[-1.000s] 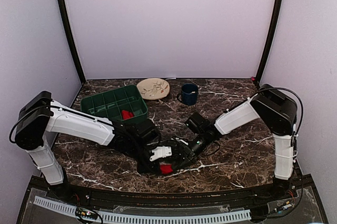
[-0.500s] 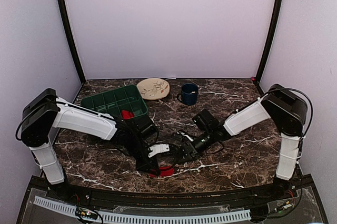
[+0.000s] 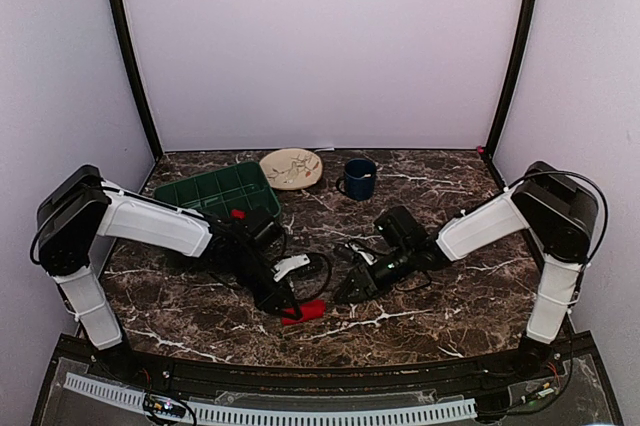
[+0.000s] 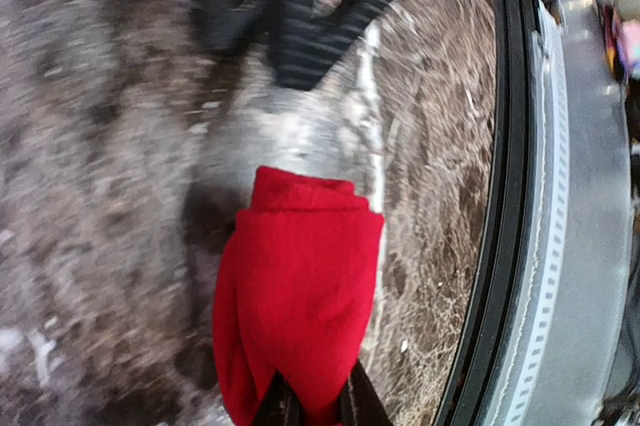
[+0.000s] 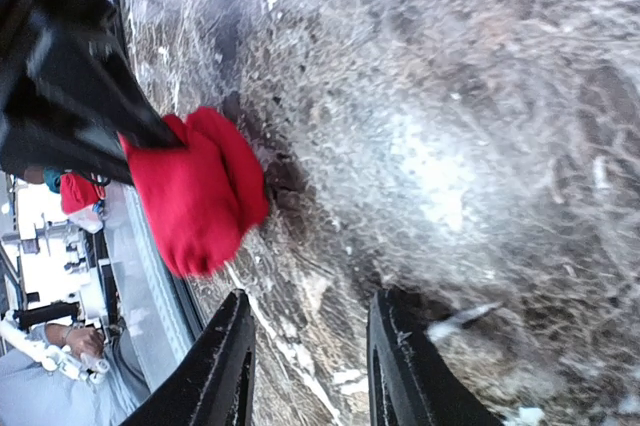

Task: Roll the socks
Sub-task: Pick up the sock from the center of the board, then place the sock in the storage box.

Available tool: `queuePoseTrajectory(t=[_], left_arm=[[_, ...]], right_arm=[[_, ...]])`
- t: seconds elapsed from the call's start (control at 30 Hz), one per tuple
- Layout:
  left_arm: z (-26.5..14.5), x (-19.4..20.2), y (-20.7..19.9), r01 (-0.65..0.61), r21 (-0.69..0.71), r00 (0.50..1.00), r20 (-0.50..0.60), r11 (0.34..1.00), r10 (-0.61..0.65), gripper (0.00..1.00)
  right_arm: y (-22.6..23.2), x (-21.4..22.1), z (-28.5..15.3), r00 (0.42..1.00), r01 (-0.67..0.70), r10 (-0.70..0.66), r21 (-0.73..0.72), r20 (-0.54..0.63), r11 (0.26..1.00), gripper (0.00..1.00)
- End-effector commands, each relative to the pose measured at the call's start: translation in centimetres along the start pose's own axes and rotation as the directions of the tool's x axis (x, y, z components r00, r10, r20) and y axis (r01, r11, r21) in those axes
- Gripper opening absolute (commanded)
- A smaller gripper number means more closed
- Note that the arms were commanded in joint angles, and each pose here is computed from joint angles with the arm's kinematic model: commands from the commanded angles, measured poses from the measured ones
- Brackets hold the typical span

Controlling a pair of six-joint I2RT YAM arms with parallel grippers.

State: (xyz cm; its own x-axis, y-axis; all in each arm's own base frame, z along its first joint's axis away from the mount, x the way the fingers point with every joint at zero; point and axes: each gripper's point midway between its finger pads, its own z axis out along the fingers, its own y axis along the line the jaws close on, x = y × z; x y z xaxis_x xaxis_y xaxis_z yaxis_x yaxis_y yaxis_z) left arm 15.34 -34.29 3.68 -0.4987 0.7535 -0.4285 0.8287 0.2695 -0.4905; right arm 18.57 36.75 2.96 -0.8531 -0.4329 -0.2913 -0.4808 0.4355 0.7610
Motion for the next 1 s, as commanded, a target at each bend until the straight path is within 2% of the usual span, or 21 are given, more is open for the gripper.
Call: queuePoseTrajectory(t=[0.0,0.17,0.37,0.47,0.57,0.63,0.73,0.87,0.97], left_arm=[[-2.4,-1.6,0.1,0.139,0.075,0.982,0.117,0.987,-0.147,0.0],[-3.9,-2.8,-0.1,0.208,0.163,0.955,0.18,0.965,-0.236,0.0],[-7.0,-5.3,0.6,0.255,0.253,0.896,0.301,0.933,-0.326,0.0],[-9.1,-6.7,1.6,0.287,0.235,0.855,0.375,0.929,-0.359,0.0],[-11.3,-7.8,3.9,0.371,0.144,0.794,0.464,0.917,-0.394,0.0],[-14.1,-8.3,6.4,0.452,0.091,0.721,0.548,0.887,-0.424,0.0],[-18.2,-8.5,9.0,0.558,-0.027,0.634,0.659,0.829,-0.406,0.0],[-24.5,-7.6,12.0,0.686,-0.196,0.536,0.788,0.701,-0.304,0.0],[-27.5,-6.0,13.7,0.768,-0.247,0.477,0.837,0.591,-0.269,0.0]], right_arm=[[-1.2,-0.6,-0.7,0.998,-0.013,0.01,0.056,0.058,0.998,0.37],[-1.0,-1.0,-1.1,0.997,-0.007,0.003,0.054,0.082,0.999,0.37],[-0.8,-1.5,-1.5,0.995,0.004,-0.009,0.055,0.102,0.999,0.37],[-0.7,-1.8,-1.7,0.993,0.009,-0.015,0.055,0.114,0.998,0.37],[-0.6,-2.1,-1.8,0.992,0.014,-0.021,0.055,0.123,0.998,0.37],[-0.5,-2.3,-1.9,0.991,0.018,-0.025,0.055,0.128,0.998,0.37],[-0.3,-2.7,-2.1,0.99,0.024,-0.032,0.056,0.14,0.998,0.37],[-0.1,-3.1,-2.2,0.987,0.035,-0.043,0.053,0.154,0.998,0.37],[0.1,-3.6,-2.2,0.985,0.043,-0.05,0.048,0.165,0.998,0.37]])
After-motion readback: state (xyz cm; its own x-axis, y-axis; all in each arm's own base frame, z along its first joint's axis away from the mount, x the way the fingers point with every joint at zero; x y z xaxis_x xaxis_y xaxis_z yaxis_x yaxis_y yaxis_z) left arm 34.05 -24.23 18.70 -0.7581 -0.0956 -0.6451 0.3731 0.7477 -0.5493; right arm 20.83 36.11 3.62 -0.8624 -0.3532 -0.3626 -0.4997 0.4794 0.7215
